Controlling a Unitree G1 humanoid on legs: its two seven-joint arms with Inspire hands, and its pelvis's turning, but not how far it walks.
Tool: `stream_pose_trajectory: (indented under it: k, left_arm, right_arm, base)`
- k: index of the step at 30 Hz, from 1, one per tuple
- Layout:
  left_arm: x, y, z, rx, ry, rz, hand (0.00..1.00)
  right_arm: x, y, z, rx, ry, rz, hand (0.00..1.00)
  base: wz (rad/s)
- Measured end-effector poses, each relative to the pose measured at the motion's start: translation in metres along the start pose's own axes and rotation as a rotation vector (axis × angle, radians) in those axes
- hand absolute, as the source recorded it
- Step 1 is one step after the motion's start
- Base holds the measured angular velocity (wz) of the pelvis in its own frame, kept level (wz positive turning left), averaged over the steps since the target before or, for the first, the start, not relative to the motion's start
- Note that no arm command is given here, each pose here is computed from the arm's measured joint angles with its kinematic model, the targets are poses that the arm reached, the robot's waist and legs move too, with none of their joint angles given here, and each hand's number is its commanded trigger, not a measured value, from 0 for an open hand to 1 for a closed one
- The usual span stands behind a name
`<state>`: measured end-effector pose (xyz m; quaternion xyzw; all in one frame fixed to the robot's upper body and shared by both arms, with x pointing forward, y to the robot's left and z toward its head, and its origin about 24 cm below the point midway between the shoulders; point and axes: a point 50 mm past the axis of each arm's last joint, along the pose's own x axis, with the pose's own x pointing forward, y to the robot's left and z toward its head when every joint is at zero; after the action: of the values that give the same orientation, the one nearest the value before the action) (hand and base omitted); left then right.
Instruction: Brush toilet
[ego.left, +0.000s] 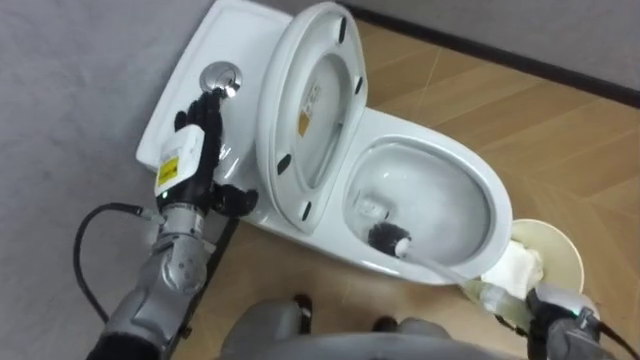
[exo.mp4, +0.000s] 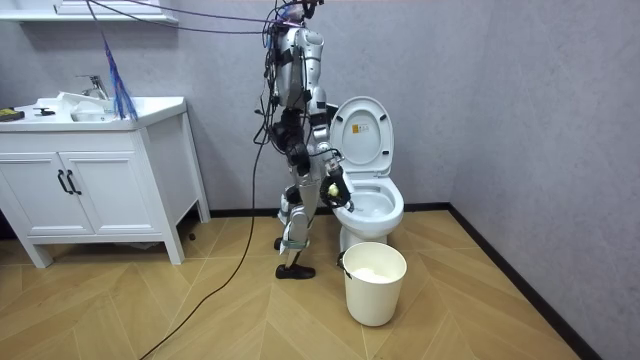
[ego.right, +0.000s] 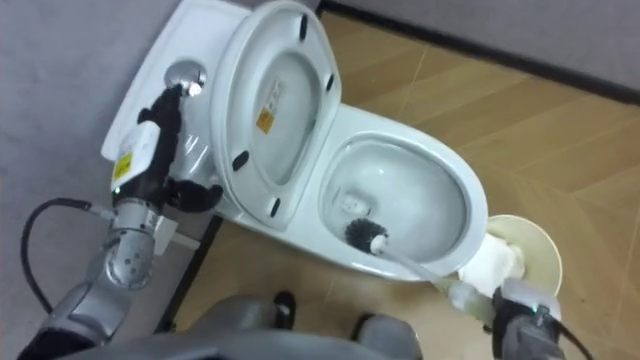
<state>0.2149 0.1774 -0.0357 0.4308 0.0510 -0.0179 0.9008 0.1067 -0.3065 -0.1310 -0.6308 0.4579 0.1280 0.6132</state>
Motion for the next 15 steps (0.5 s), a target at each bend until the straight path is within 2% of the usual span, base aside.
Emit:
stream_pose_trajectory:
  k: [4, 9, 15]
  left_arm:
    - [0.012, 0.000, 0.008, 0.014, -0.056, -0.007, 0.00]
    - [0.022, 0.006, 0.022, 0.047, -0.142, 0.042, 0.00]
    - [0.030, 0.013, 0.040, 0.042, -0.233, 0.109, 0.00]
  right_arm:
    - [0.011, -0.041, 0.005, -0.107, -0.045, -0.147, 1.00]
    - [0.019, -0.106, 0.009, -0.206, -0.091, -0.388, 1.00]
    - [0.017, -0.150, 0.000, -0.331, -0.077, -0.566, 1.00]
  base:
    - [0.00]
    - [-0.07]
    - [-0.02]
